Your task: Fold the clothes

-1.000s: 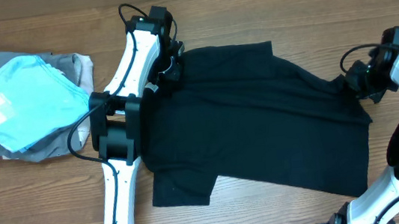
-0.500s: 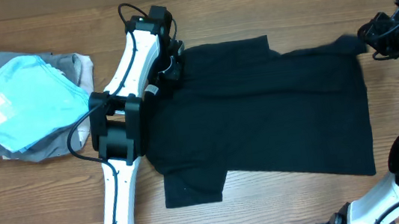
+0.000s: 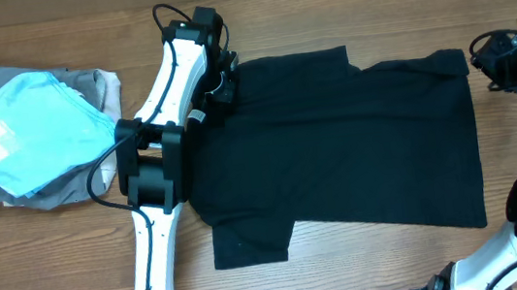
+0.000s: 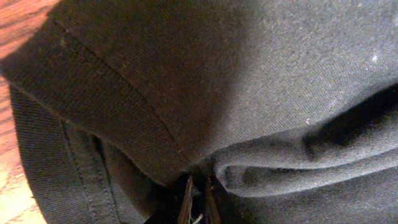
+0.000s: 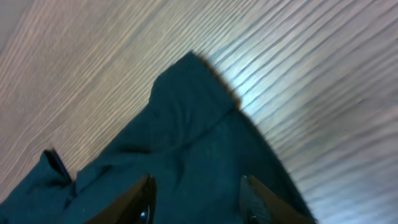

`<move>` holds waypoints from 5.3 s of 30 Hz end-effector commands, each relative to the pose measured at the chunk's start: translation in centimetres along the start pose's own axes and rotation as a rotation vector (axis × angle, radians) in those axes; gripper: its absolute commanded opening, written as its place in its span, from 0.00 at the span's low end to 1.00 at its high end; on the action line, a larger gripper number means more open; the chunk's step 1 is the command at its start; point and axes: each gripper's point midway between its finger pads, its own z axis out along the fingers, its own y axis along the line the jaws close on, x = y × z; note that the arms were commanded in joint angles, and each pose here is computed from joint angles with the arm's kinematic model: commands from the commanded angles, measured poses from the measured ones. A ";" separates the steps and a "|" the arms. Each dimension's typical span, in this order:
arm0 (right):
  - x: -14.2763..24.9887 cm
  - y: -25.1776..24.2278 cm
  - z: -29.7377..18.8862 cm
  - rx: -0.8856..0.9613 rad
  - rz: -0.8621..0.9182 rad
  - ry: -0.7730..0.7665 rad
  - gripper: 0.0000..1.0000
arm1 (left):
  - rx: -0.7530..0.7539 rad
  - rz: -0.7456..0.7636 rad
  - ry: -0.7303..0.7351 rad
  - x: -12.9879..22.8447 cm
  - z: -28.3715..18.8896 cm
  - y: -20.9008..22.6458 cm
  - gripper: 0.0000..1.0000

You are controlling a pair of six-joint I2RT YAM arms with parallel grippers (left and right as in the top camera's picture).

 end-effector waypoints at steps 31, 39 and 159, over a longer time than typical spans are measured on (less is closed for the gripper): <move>-6.6 7.9 4.3 -0.272 0.026 -0.159 0.13 | -0.034 -0.064 0.072 1.8 0.9 1.5 0.17; -6.2 5.8 4.4 -0.224 0.065 -0.127 0.93 | -0.034 -0.058 0.070 1.8 0.7 1.4 0.15; 24.6 -18.2 -3.8 0.796 0.503 0.393 0.08 | 0.215 0.478 -0.416 -11.1 2.8 -17.9 0.04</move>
